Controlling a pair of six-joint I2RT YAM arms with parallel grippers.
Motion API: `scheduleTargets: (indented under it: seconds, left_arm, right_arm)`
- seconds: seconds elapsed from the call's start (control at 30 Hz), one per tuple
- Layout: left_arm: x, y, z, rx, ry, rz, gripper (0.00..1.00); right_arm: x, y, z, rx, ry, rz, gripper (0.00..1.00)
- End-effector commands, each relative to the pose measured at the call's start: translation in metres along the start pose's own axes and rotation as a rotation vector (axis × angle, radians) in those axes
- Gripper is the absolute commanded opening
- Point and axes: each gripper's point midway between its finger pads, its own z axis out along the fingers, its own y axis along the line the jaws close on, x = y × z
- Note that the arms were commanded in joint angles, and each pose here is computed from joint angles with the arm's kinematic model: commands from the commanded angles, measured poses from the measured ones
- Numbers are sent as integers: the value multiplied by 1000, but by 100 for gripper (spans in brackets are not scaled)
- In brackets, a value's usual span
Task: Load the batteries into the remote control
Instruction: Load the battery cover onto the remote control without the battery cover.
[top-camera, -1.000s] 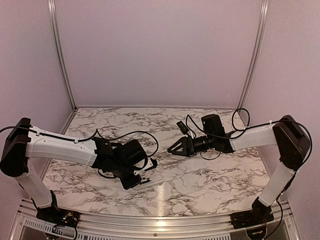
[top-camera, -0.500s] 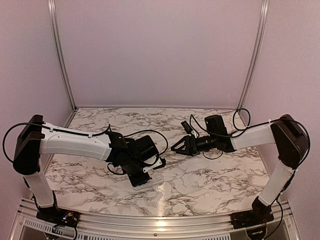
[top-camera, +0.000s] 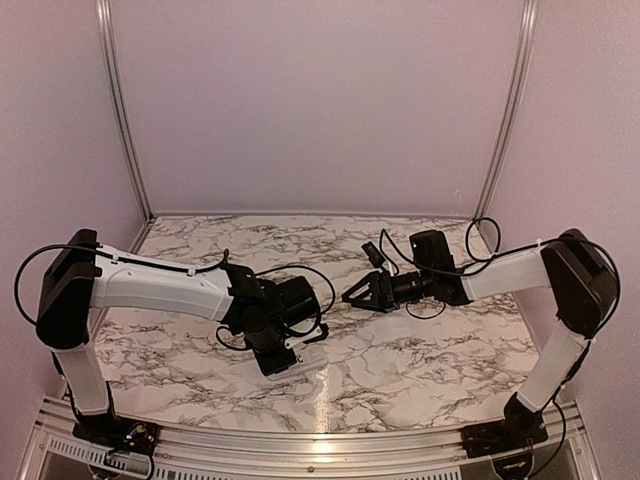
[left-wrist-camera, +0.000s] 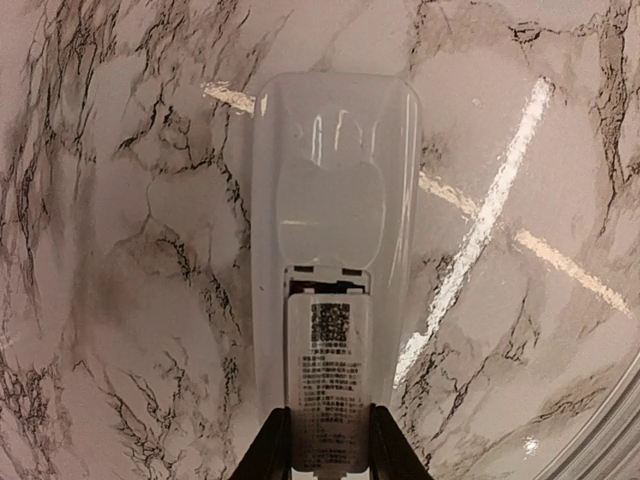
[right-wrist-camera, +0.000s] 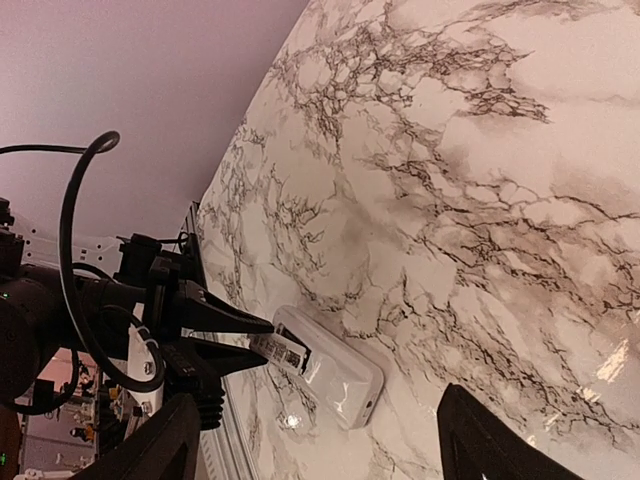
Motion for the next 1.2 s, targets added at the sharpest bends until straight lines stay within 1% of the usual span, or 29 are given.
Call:
scheduleTargets:
  seconds: [0.0, 0.53, 0.9, 1.17]
  left_arm:
    - [-2, 4, 2, -15, 18, 12, 24]
    - [-13, 4, -15, -6, -29, 22, 23]
    - [-9, 8, -1, -33, 9, 24, 23]
    - [-9, 8, 1, -34, 14, 25, 24]
  right_arm:
    - [-3, 4, -4, -18, -13, -20, 80]
    - [-1, 5, -2, -41, -7, -11, 81]
    - [1, 5, -1, -48, 0, -6, 81]
    - [1, 5, -1, -54, 2, -8, 81]
